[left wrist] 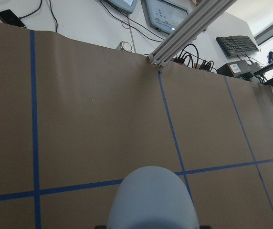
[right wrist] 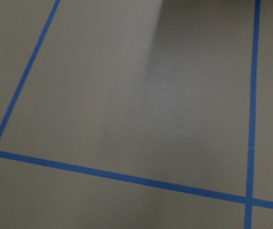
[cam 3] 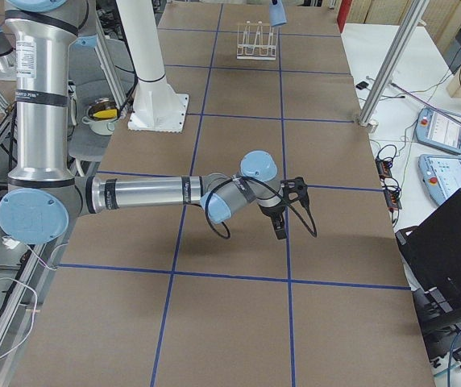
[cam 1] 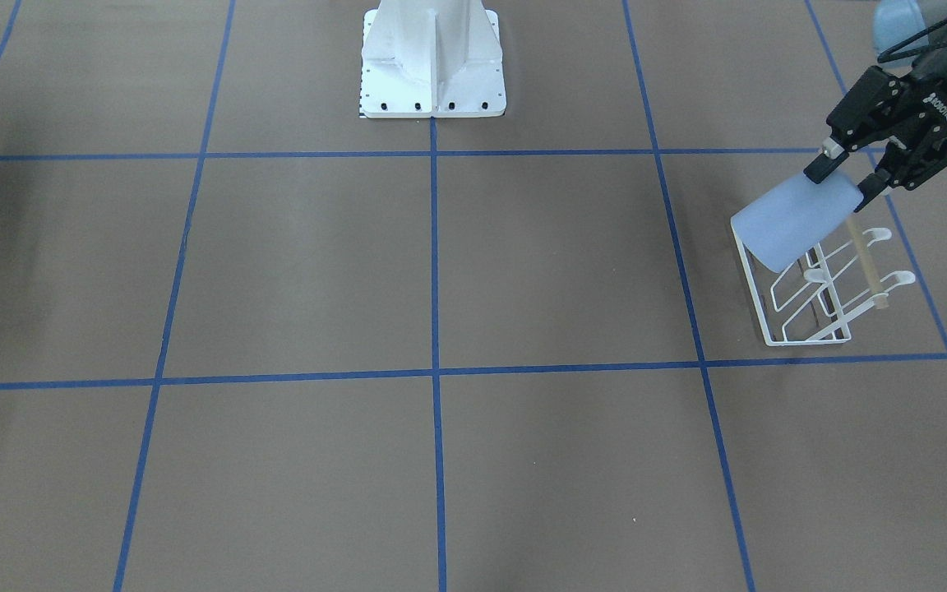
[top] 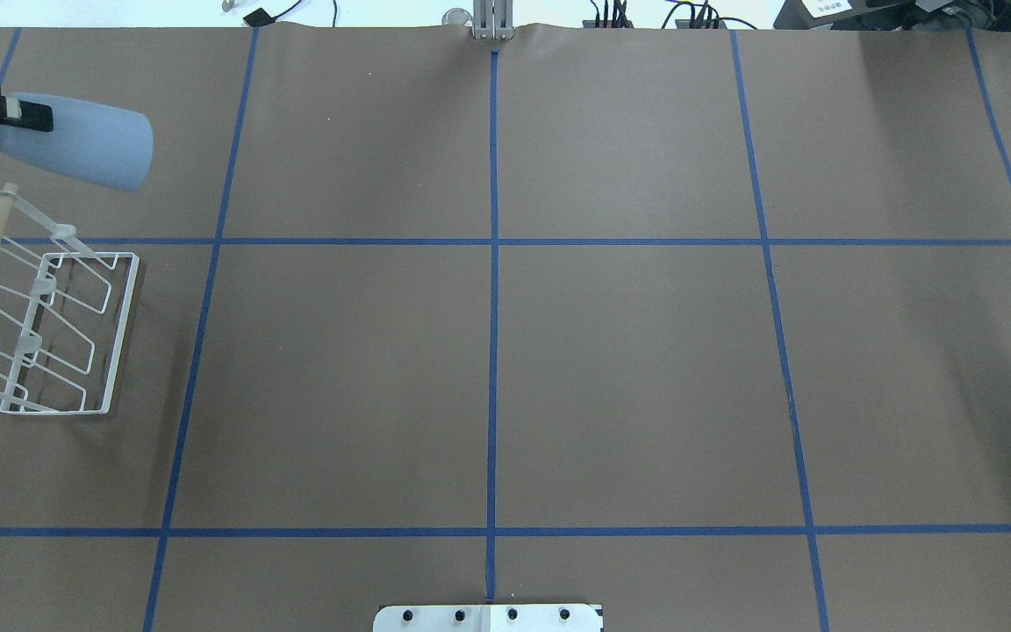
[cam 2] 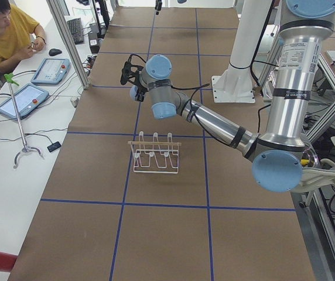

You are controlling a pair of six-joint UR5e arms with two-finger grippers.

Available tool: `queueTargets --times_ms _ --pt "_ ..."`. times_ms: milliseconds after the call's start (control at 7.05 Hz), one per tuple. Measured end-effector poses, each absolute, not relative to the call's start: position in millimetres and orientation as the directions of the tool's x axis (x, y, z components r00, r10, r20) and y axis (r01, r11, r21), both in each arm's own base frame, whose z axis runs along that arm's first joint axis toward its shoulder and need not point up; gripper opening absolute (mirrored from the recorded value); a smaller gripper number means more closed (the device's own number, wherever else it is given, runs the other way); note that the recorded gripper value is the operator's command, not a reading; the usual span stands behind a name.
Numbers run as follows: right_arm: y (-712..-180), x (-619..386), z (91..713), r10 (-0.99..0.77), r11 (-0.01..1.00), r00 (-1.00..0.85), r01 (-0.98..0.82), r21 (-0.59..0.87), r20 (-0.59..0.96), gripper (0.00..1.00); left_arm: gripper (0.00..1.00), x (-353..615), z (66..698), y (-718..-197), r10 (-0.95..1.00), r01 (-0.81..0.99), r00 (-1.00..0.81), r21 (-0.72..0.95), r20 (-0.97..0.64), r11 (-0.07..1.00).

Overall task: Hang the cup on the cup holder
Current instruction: 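Lower the cup with the left gripper onto a wooden peg of the rack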

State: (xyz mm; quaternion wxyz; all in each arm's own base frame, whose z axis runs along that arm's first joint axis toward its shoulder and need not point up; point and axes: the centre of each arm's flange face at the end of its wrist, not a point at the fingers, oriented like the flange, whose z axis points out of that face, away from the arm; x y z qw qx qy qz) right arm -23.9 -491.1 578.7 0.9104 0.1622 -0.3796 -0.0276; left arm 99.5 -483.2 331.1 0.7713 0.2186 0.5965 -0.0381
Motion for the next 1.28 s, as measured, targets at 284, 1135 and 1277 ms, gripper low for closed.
queueTargets --times_ms 284,1135,1277 --pt "-487.3 17.3 595.7 -0.206 0.963 0.716 0.026 0.270 0.667 1.00 0.00 85.8 343.4 -496.4 0.203 0.306 0.381 0.331 -0.902 0.893" --pt "-473.9 69.5 619.5 -0.281 0.957 0.746 0.173 0.233 0.603 1.00 0.00 106.8 376.8 -515.7 0.187 0.215 0.628 0.400 -0.755 0.891" --pt "-472.3 69.7 620.9 -0.280 0.957 0.746 0.173 0.231 0.604 1.00 0.00 119.7 375.4 -510.4 0.178 0.186 0.640 0.375 -0.748 0.908"
